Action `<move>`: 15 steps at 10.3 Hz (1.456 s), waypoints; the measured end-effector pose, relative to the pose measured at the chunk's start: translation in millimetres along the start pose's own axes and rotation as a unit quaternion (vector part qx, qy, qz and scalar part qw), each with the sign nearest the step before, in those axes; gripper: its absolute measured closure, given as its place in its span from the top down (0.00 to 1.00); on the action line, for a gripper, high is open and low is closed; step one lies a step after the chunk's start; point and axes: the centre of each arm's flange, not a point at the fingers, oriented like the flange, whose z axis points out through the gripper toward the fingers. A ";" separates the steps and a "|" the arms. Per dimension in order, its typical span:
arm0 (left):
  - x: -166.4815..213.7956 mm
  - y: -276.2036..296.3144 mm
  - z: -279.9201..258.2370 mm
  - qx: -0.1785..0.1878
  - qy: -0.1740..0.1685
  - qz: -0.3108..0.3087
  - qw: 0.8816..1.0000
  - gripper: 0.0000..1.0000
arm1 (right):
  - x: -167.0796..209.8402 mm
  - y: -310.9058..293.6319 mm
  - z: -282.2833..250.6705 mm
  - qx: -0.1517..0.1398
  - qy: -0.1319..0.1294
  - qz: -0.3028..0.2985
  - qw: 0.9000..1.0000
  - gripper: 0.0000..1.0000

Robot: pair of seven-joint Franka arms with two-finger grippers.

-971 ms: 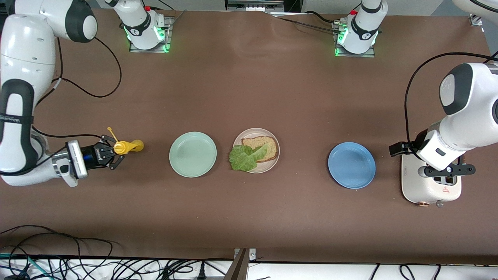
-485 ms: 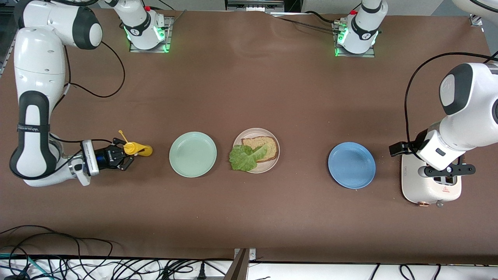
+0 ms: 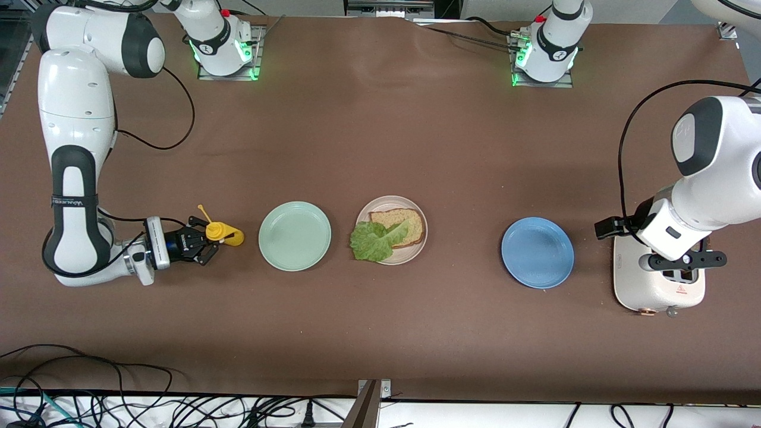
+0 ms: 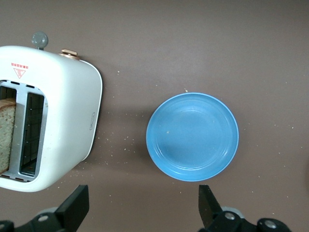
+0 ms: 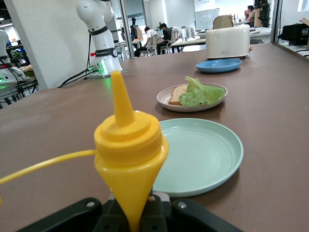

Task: Make sandwich on beige plate with both arms
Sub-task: 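Lower the mustard bottle onto the table and open the right gripper, then withdraw the right gripper while the left gripper reaches the toaster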

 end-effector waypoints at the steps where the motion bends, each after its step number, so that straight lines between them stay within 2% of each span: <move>1: 0.0 0.0 0.0 0.000 0.000 0.000 1.000 1.00 | -5.1 -2.6 3.0 0.001 0.003 0.000 1.000 0.04; 3: 0.0 -0.2 0.0 0.000 0.000 0.000 1.000 1.00 | -5.0 -2.9 3.6 0.002 0.004 -0.002 1.000 0.12; 6: 0.1 -0.4 0.0 0.000 0.000 0.000 1.000 1.00 | -5.2 -4.3 -0.3 0.001 0.000 -0.002 1.000 0.47; 7: 0.1 -0.5 0.0 0.000 0.000 0.000 1.000 1.00 | -4.7 -6.0 -4.5 0.004 -0.007 -0.001 1.000 0.60; 8: 0.1 -0.5 0.0 0.000 0.000 0.000 1.000 1.00 | -3.8 -8.6 -9.6 0.012 -0.020 0.000 1.000 0.79; 9: 0.1 -0.5 0.0 0.000 0.000 0.000 1.000 1.00 | -3.4 -12.0 -16.2 0.019 -0.032 0.003 0.999 0.93; 10: 0.1 -0.5 0.0 0.000 0.000 0.000 1.000 1.00 | -3.5 -18.2 -26.7 0.023 -0.040 0.007 0.999 1.00; 13: 0.1 -0.6 0.0 0.000 0.000 0.000 1.000 1.00 | -5.8 -51.3 -78.3 0.032 -0.065 0.040 0.997 1.00; 15: 0.1 -0.7 0.0 0.000 0.000 -0.001 1.000 1.00 | 14.1 -61.7 -108.8 0.047 -0.106 0.070 0.991 1.00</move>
